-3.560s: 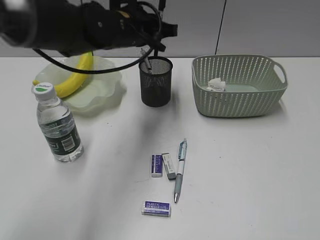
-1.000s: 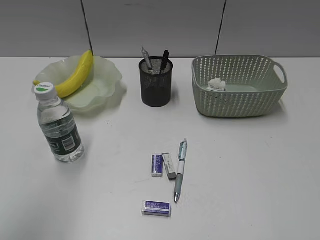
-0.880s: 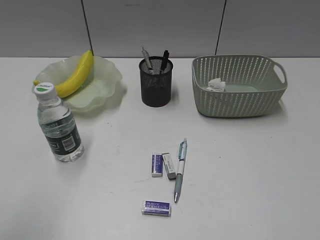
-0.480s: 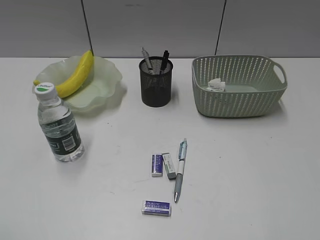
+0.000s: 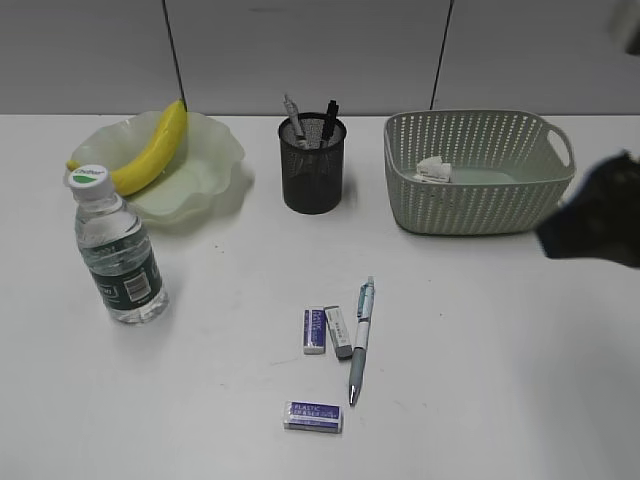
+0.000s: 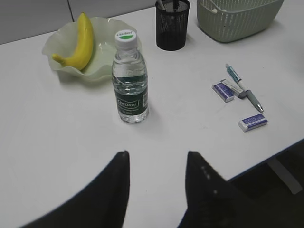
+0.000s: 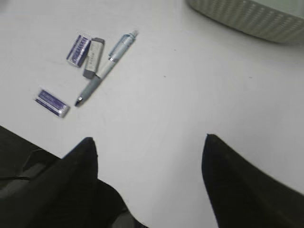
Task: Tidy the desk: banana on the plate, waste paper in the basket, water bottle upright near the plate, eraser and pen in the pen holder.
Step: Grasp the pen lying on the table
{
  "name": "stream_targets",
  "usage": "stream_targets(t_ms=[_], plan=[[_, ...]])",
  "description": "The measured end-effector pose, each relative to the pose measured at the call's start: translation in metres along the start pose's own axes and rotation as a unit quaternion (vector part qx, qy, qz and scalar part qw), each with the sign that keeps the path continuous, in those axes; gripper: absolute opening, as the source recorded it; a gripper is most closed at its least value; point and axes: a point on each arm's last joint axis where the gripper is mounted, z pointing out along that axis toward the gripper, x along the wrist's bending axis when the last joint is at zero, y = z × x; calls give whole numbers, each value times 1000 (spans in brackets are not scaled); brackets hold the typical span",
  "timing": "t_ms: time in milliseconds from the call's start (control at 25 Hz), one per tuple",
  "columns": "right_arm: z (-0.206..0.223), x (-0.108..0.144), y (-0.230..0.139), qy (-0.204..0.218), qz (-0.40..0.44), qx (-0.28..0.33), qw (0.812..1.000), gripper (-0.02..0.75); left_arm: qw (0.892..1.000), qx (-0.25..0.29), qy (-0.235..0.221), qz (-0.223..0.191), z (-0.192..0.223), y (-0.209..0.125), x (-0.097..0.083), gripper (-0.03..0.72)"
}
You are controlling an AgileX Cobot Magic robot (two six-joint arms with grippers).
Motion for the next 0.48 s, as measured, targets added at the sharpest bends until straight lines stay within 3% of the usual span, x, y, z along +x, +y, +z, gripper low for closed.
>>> stream_targets(t_ms=[160,360,480], plan=[[60,8,46,9,84,91,992,529,1000,0,0,0,0,0,0,289],[139,20,68,-13,161,193,968,489,1000,0,0,0,0,0,0,288],[177,34,73,-20,167,222,960,480,1000,0,0,0,0,0,0,284]])
